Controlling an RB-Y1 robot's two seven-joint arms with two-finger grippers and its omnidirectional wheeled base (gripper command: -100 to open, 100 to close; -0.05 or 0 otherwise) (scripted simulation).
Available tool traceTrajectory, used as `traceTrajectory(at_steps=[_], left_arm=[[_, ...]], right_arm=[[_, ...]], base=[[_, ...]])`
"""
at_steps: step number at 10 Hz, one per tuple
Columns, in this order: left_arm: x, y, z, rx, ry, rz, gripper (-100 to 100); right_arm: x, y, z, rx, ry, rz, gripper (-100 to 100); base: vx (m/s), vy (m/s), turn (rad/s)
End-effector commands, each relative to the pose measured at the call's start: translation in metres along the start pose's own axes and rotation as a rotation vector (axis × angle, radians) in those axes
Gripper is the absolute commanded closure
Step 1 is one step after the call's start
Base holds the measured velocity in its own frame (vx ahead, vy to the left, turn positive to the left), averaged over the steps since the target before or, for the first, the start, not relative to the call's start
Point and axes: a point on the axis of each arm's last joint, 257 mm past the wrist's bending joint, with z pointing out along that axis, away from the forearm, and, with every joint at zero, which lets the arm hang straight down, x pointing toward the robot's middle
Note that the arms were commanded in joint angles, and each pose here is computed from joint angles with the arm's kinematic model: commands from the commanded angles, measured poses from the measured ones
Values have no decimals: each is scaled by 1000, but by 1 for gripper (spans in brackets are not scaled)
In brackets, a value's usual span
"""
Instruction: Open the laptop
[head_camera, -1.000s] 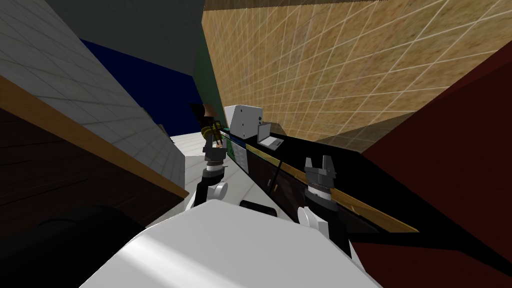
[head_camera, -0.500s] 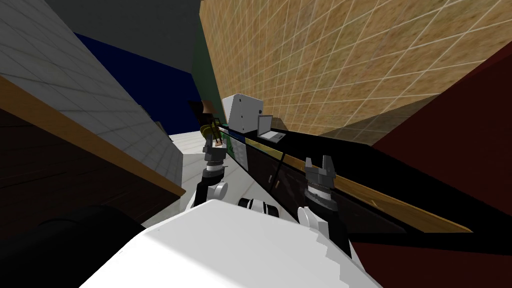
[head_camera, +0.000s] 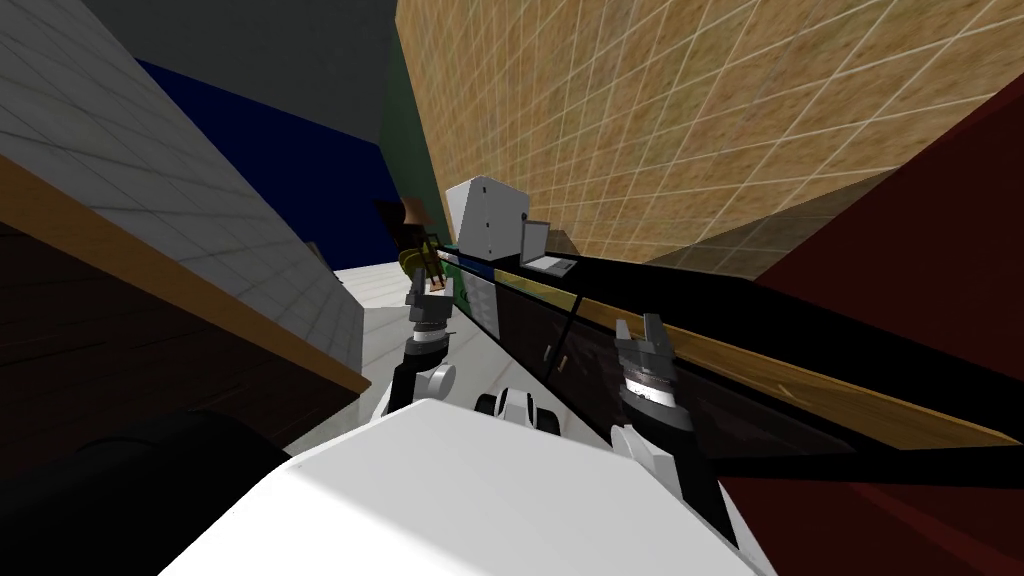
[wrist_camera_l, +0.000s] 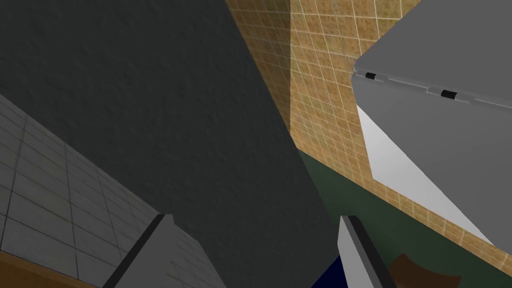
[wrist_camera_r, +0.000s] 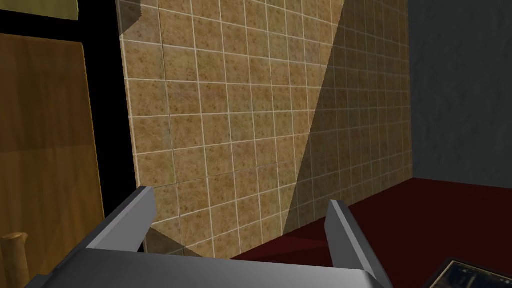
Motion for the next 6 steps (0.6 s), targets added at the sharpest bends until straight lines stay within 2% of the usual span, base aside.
traceTrajectory(at_steps=[1, 2, 3, 5, 6], left_arm=[[0, 0, 0, 0, 0, 0, 0], [0, 0, 0, 0, 0, 0, 0], [0, 0, 0, 0, 0, 0, 0], [0, 0, 0, 0, 0, 0, 0], [0, 0, 0, 0, 0, 0, 0]], right_arm=[[-15, -16, -10, 71, 57, -127, -100], [-22, -24, -14, 103, 78, -174, -100], [-24, -23, -14, 102, 80, -185, -100], [-44, -37, -23, 171, 127, -305, -100], [-47, -37, -23, 170, 125, -312, -100]], base=[[11, 243, -78], [6, 253, -79], [4, 163, -32], [10, 188, -78], [-2, 172, -38]])
